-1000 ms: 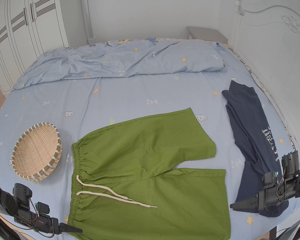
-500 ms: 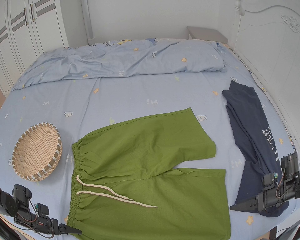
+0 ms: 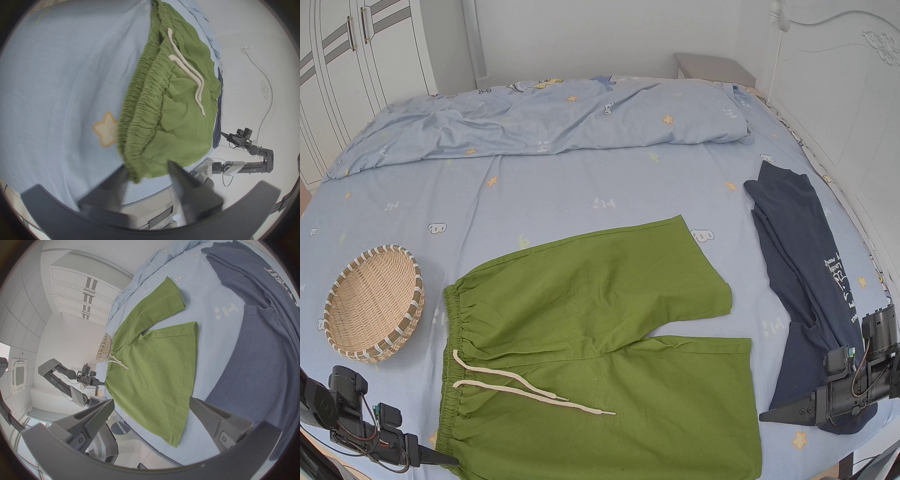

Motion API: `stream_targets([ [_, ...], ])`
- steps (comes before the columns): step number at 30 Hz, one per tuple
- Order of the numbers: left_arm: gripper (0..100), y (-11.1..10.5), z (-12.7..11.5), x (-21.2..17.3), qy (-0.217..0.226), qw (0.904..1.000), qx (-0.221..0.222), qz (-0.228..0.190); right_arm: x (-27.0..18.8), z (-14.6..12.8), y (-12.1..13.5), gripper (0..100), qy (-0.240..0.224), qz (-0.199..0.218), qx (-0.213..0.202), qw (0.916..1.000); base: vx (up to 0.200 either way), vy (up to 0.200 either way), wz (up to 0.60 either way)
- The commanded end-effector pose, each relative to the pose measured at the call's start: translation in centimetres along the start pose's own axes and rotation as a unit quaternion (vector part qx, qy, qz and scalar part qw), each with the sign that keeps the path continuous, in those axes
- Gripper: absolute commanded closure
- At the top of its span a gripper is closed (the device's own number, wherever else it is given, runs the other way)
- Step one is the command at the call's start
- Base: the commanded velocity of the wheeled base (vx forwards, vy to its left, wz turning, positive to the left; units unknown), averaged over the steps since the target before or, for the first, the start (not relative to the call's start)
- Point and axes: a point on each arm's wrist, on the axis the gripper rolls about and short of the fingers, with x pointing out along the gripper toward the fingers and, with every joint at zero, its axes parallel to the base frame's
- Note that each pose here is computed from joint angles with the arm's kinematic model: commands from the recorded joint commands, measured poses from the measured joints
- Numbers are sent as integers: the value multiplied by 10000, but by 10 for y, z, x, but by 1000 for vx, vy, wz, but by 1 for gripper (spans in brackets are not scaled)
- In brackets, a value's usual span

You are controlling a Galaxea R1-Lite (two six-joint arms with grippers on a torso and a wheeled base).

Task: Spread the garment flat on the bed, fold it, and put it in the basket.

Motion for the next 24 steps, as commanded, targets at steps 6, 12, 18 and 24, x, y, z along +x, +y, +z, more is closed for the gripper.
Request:
stream_targets([
  [6,100,4,1,3,-33,10000,4,13,0,-1,0,0,10,-1,-2,10000,0,0,0],
  [12,100,4,-6,1,-43,10000,-87,25,0,-6,-1,0,75,-13,54,10000,0,0,0],
  [18,100,-3,-12,-8,-387,9991,105,102,1,-15,-3,0,208,-19,185,9996,0,0,0],
  [24,100,-3,-13,-14,-671,9975,110,197,8,-25,-2,0,556,32,225,9982,0,0,0],
])
